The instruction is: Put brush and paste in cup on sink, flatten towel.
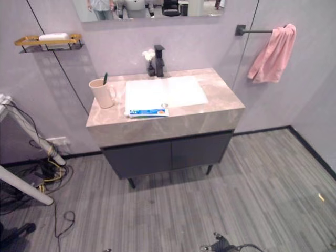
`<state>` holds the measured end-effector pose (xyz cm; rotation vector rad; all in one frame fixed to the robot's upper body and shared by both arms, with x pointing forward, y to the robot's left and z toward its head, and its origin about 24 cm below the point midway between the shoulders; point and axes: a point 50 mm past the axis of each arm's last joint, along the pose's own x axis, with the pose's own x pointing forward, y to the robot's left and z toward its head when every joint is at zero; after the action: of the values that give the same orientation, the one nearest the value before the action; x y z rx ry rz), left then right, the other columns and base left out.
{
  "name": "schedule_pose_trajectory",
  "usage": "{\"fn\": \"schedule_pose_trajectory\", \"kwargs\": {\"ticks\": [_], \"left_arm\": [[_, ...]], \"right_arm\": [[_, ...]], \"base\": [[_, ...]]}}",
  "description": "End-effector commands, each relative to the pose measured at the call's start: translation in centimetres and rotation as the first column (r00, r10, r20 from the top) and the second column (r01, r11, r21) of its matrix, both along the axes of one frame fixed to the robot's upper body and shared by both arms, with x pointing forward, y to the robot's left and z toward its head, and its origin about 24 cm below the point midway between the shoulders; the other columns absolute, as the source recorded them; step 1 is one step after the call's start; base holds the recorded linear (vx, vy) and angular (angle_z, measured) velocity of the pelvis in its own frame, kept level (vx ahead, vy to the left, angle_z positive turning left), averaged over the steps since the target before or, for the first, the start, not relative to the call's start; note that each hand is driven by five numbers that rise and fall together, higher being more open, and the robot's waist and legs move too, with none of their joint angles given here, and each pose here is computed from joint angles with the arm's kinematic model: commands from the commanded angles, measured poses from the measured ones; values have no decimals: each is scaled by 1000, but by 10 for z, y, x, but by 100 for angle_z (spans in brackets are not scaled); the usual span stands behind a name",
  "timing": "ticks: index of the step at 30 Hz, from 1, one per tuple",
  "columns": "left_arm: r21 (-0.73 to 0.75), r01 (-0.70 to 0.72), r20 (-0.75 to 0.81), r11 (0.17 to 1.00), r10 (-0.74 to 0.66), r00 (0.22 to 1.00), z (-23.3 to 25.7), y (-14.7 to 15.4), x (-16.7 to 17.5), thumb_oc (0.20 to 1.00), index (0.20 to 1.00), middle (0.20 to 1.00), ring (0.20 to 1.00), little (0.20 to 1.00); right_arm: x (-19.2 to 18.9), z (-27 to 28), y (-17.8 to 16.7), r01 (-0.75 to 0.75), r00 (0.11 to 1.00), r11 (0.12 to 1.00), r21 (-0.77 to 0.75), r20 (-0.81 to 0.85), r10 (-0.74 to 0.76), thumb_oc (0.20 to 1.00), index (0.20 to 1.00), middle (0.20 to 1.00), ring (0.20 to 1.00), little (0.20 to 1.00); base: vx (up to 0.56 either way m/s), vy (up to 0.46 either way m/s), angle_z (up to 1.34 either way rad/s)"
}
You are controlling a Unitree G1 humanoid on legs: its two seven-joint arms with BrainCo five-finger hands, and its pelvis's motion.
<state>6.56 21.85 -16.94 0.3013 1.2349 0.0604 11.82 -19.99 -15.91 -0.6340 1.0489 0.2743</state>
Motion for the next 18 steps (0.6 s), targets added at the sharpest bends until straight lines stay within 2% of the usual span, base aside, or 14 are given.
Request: {"fn": "schedule_pose_trajectory", "kwargs": {"ticks": [1,5,8,9,10,11,12,14,18], "left_arm": [[54,47,30,997,-49,998,3,2,11,1000,1000,1000,1000,1000],[52,57,19,997,-58,998,2,2,12,1000,1000,1000,1000,1000],[50,59,9,997,-59,998,2,2,11,1000,1000,1000,1000,1000],[42,63,0,997,-63,998,2,2,12,1000,1000,1000,1000,1000],[24,97,-31,995,-96,995,1,3,9,1000,1000,1000,1000,1000],[20,107,-44,994,-106,993,1,3,7,1000,1000,1000,1000,1000],[20,107,-45,994,-106,993,1,3,7,1000,1000,1000,1000,1000],[10,101,-70,995,-101,992,0,4,3,1000,1000,1000,1000,1000],[8,92,-57,996,-91,994,1,4,7,1000,1000,1000,1000,1000]], "right_arm": [[24,6,3,-164,985,980,-116,43,170,1000,1000,1000,1000,1000],[10,0,-4,-305,952,929,-212,-92,292,1000,1000,1000,1000,1000],[3,-2,-4,-362,930,905,-222,-156,333,1000,1000,1000,1000,1000],[1,-4,-2,-441,893,868,-229,-205,400,1000,1000,1000,1000,1000],[-11,-9,13,-695,706,695,-184,-359,611,1000,1000,1000,1000,1000],[-13,-10,19,-743,659,645,-179,-360,660,1000,1000,1000,1000,1000],[-13,-10,19,-744,658,644,-179,-361,661,1000,1000,1000,1000,1000],[-14,-11,29,-833,550,527,-169,-355,756,1000,1000,1000,1000,1000],[13,-2,36,-879,470,415,-233,-288,834,1000,1000,1000,1000,1000]], "base": [[2,1,-3],[0,0,-1],[0,0,0],[40,-4,0],[46,-2,0],[44,-4,2],[21,4,7],[12,8,8],[-12,10,-2]]}}
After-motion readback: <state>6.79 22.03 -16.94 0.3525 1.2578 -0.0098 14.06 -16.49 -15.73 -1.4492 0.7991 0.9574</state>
